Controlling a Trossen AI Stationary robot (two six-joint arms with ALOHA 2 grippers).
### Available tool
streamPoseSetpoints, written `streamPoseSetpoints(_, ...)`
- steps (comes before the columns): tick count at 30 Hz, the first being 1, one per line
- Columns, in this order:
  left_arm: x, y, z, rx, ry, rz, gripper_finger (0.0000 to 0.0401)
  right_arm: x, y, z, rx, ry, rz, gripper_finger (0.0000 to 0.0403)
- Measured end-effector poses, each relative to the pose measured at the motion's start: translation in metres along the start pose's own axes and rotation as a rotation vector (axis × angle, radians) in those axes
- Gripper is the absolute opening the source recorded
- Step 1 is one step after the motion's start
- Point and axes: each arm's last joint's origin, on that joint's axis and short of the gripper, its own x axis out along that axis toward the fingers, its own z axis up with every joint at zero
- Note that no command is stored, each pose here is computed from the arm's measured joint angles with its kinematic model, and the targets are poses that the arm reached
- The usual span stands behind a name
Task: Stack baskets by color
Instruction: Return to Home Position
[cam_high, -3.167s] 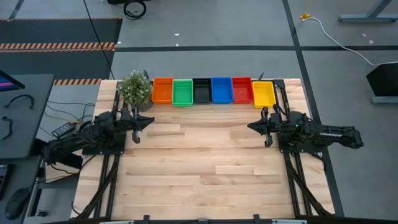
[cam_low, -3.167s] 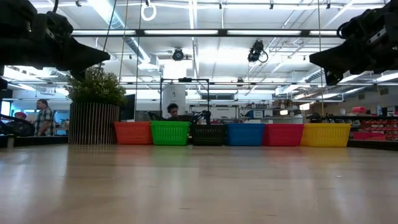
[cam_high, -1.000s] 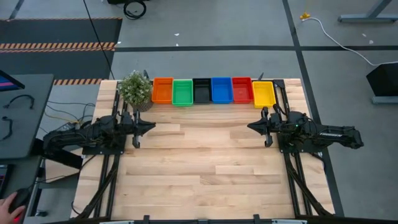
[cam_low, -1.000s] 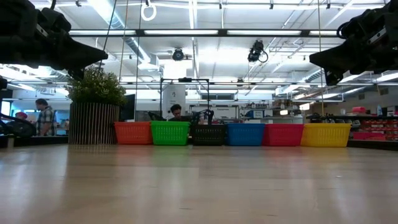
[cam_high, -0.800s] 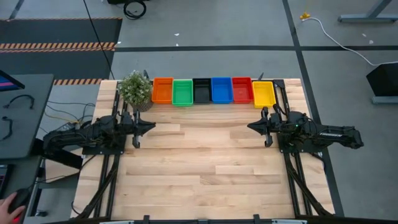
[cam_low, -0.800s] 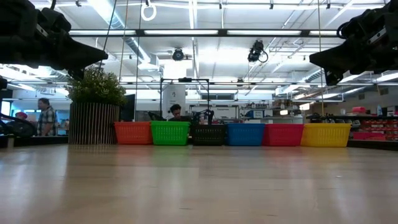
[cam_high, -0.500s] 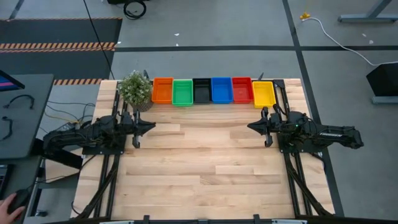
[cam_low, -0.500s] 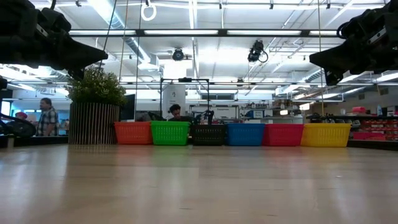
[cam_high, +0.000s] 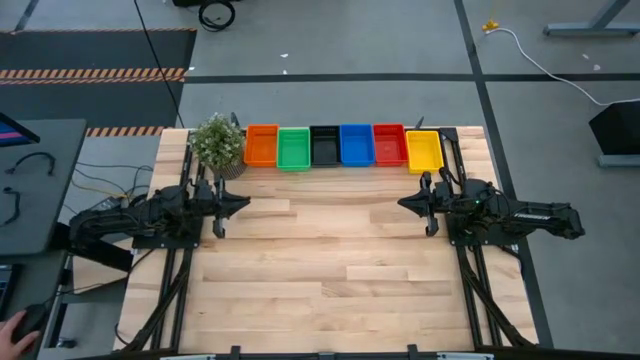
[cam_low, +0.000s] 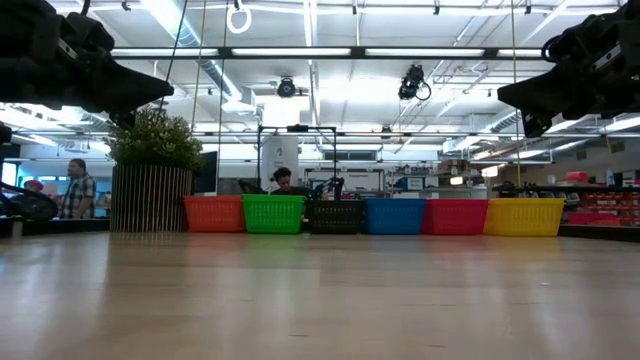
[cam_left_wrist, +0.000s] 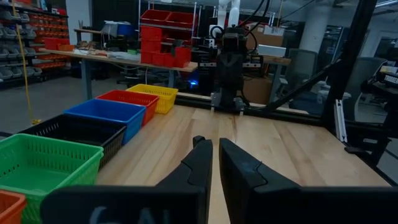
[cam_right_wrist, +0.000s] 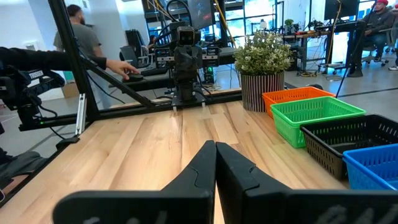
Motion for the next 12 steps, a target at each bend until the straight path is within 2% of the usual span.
streamPoseSetpoints(12,0.0,0.0,0.0,0.0,0.0,0.0,0.0026,0.0,0.0,0.0,0.0,0.0,0.0,0.0012)
